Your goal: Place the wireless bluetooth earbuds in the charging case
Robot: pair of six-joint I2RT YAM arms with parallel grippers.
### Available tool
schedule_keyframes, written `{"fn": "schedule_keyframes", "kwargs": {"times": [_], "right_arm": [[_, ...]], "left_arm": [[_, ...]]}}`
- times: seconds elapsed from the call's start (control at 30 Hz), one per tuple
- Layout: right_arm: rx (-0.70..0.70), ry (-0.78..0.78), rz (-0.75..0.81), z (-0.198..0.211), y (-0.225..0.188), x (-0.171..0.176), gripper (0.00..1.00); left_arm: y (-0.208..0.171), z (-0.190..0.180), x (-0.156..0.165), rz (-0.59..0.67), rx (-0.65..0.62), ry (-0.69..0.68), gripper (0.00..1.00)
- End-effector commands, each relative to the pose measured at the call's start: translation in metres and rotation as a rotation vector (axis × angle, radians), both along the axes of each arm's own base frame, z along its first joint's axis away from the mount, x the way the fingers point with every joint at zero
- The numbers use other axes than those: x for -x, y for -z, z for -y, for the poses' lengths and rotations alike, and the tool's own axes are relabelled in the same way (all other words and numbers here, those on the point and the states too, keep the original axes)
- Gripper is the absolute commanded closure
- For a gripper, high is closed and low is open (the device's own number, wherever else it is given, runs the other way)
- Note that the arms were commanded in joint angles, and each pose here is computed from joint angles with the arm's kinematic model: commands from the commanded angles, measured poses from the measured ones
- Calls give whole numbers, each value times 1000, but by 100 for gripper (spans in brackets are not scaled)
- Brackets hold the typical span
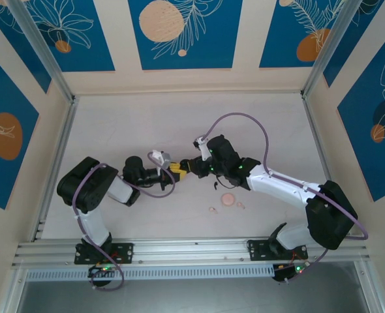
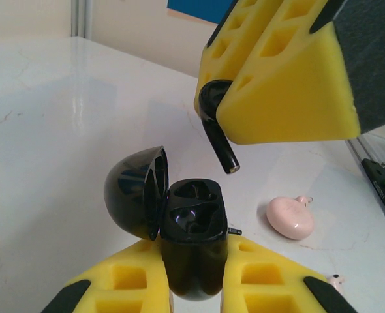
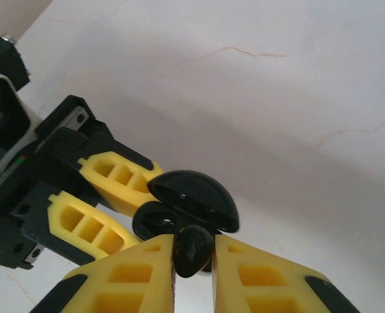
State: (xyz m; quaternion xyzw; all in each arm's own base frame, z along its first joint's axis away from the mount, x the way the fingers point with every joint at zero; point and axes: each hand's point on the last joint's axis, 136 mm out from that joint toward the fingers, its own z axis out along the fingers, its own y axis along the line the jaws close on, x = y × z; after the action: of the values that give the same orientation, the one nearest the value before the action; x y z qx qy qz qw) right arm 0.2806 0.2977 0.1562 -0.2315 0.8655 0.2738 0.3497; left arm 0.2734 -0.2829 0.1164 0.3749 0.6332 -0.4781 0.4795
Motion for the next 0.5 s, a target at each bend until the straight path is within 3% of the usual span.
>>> {"fn": "schedule_keyframes", "kwargs": {"times": [0.0,0.47], "right_arm": [[-18,-28,49,-12,-13,-6,81],[31,-30,52,-18,0,-11,81]], "left_arm": [[-15,6,5,48,37,46,91],[-22,6,2,44,53,29,91]]}}
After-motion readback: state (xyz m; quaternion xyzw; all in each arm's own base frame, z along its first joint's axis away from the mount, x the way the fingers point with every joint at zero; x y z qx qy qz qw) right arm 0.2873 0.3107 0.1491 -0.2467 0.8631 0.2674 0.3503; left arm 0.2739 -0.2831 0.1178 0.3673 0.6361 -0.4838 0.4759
